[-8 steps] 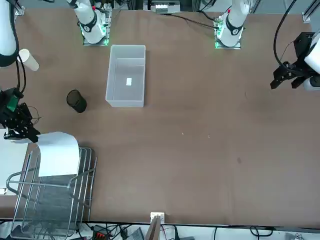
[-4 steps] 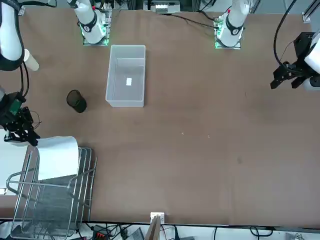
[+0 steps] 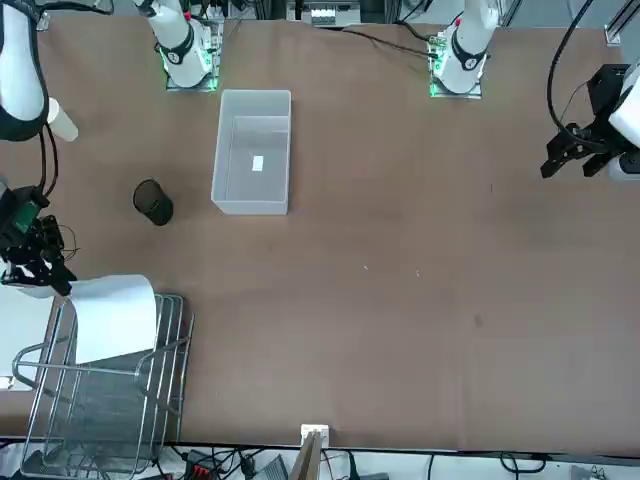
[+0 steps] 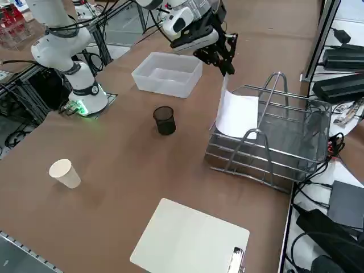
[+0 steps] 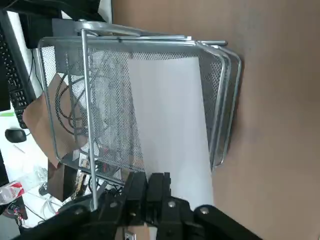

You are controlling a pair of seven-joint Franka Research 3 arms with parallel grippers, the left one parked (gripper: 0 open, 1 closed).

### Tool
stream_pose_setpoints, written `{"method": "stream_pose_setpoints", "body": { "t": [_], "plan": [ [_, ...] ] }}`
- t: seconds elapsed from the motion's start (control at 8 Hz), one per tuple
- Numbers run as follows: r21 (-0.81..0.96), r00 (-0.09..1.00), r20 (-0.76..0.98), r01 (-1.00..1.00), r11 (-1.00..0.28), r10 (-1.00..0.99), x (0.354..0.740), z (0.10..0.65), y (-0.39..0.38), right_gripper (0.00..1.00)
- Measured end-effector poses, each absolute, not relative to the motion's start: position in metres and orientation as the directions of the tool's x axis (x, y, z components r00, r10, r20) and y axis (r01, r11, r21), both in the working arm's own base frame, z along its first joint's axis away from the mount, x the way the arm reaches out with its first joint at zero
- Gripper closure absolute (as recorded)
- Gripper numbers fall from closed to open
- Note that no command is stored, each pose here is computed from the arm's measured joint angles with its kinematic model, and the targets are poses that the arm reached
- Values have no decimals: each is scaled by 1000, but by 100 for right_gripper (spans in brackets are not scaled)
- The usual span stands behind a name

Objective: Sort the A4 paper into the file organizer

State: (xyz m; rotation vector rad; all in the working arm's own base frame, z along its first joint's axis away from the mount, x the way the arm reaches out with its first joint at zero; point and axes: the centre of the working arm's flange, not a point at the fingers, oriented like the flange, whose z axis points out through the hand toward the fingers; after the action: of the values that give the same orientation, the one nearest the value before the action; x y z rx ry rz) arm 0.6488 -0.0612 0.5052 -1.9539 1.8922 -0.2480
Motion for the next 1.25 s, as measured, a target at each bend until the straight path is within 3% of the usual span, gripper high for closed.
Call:
{"method": "stream_pose_setpoints", "body": {
  "t": [1.25],
  "plan": [
    [-353,25,-168,-935,36,-985,641,473,-49,99]
  ]
}}
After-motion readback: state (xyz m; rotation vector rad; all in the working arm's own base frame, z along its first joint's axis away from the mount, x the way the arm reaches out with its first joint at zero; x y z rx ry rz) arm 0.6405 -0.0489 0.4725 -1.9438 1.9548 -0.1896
